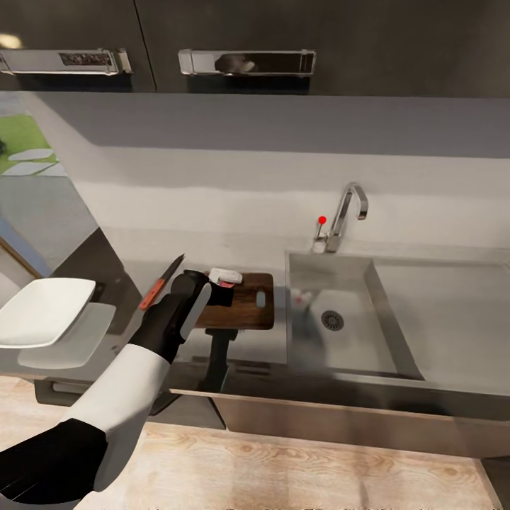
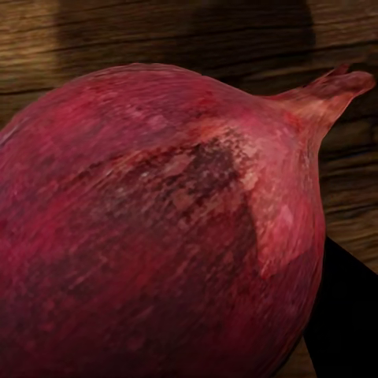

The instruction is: In the kitchen, take the Vidalia onion out of the sink, dice it on the chopping board with the paring knife, put the diced onion into the bowl on the countertop, then place both the paring knife and the chopping board into the sink.

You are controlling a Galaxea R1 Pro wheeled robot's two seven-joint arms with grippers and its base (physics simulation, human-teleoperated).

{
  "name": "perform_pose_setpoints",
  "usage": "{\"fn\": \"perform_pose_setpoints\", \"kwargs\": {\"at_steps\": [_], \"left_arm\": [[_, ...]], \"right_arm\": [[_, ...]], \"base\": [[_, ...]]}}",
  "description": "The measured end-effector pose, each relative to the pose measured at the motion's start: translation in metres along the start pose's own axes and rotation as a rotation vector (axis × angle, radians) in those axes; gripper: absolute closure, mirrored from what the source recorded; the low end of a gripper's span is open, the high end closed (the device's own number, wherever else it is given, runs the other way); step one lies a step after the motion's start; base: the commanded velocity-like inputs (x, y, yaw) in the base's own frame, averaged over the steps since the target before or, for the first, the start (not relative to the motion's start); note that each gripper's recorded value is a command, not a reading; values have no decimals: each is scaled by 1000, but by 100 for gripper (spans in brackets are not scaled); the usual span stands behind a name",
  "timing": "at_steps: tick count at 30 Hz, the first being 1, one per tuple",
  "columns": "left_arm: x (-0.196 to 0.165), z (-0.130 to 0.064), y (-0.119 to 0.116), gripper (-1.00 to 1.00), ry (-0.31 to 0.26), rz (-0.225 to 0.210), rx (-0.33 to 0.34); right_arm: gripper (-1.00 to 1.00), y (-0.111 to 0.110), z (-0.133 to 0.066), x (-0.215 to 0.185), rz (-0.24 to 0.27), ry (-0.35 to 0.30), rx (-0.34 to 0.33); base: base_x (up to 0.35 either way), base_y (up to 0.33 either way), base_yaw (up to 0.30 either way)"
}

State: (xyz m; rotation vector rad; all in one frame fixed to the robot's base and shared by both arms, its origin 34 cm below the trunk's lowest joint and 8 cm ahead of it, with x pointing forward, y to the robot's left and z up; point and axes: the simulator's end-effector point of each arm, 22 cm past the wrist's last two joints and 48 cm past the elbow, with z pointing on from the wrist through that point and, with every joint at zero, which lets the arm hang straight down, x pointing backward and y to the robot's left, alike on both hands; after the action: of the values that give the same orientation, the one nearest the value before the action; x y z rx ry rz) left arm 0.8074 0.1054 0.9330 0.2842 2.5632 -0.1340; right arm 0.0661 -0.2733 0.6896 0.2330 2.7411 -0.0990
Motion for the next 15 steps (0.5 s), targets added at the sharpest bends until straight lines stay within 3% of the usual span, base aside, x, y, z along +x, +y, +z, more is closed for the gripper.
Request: {"fn": "perform_pose_setpoints", "kwargs": {"at_steps": [15], "left_arm": [[2,2,0,100,5,0,0]], "right_arm": [[-100,1,0,1,-1,3,-2]], "base": [[0,0,0]]}}
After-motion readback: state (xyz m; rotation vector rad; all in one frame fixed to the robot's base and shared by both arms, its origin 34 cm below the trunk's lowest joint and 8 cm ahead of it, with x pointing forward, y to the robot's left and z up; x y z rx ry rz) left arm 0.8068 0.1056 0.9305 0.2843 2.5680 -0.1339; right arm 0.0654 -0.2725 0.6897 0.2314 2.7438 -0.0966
